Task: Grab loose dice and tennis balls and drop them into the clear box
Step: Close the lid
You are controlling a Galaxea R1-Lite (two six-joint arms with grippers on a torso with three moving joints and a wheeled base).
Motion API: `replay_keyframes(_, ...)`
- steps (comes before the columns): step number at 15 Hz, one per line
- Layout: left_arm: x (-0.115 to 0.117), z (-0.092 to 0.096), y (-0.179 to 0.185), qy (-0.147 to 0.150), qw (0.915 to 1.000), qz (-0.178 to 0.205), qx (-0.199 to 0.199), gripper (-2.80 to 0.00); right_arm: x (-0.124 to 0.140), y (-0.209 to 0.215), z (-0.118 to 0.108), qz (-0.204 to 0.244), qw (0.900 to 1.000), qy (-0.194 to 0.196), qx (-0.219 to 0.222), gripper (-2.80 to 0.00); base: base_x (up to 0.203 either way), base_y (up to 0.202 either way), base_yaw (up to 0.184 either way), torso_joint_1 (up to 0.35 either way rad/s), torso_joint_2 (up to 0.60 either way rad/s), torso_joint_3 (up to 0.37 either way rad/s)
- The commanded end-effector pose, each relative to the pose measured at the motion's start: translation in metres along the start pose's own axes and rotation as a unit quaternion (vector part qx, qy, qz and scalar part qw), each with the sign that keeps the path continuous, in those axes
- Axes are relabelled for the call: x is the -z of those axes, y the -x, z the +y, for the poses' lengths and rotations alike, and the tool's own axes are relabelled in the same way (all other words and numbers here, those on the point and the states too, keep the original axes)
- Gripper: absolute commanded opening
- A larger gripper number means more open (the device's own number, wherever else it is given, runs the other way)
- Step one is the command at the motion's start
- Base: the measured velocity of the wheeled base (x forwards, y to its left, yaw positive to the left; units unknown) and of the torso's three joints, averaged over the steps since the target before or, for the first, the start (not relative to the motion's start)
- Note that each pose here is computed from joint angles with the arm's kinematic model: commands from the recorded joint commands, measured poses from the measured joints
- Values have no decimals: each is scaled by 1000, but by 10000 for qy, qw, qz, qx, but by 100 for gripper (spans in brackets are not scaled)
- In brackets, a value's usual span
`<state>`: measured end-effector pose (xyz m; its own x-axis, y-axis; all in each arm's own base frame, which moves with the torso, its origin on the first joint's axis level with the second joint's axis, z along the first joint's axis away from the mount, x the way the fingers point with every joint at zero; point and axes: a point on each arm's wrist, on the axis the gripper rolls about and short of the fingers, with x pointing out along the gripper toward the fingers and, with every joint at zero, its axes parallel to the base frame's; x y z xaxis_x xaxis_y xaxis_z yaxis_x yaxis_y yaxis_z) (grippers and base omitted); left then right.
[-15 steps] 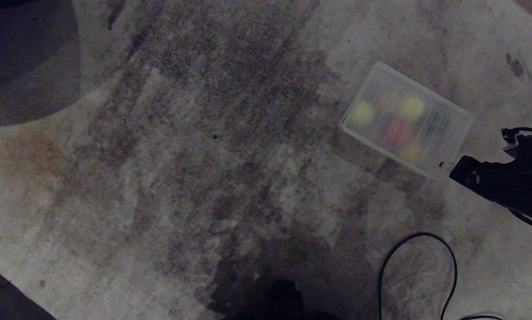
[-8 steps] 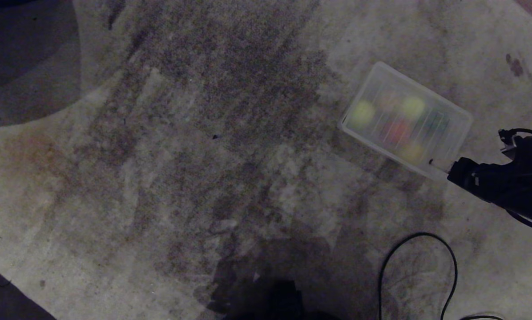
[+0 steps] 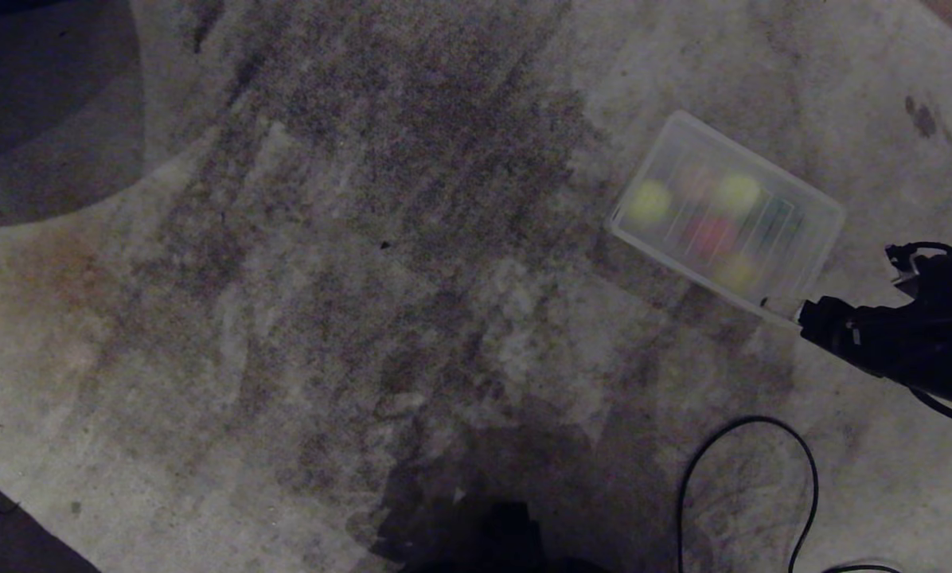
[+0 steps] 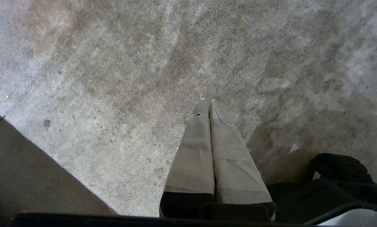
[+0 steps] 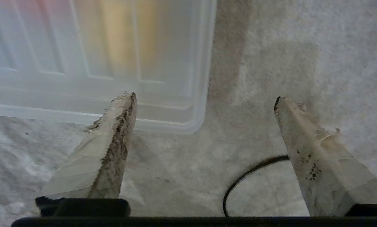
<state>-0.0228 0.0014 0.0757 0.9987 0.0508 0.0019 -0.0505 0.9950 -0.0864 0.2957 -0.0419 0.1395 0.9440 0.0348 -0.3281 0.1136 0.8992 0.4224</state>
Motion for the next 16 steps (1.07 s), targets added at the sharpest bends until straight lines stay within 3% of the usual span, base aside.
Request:
replay_keyframes(1, 0, 0, 0, 5, 10000, 9, -7, -280, 2, -5, -1, 41, 10000, -20, 10, 0, 0, 0, 0, 0, 0, 0)
replay_keyframes(16, 0, 0, 0, 5, 10000, 9, -7, -280, -13, -22, -3, -232, 9992, 330, 79, 0, 0, 0, 0, 0, 0, 0)
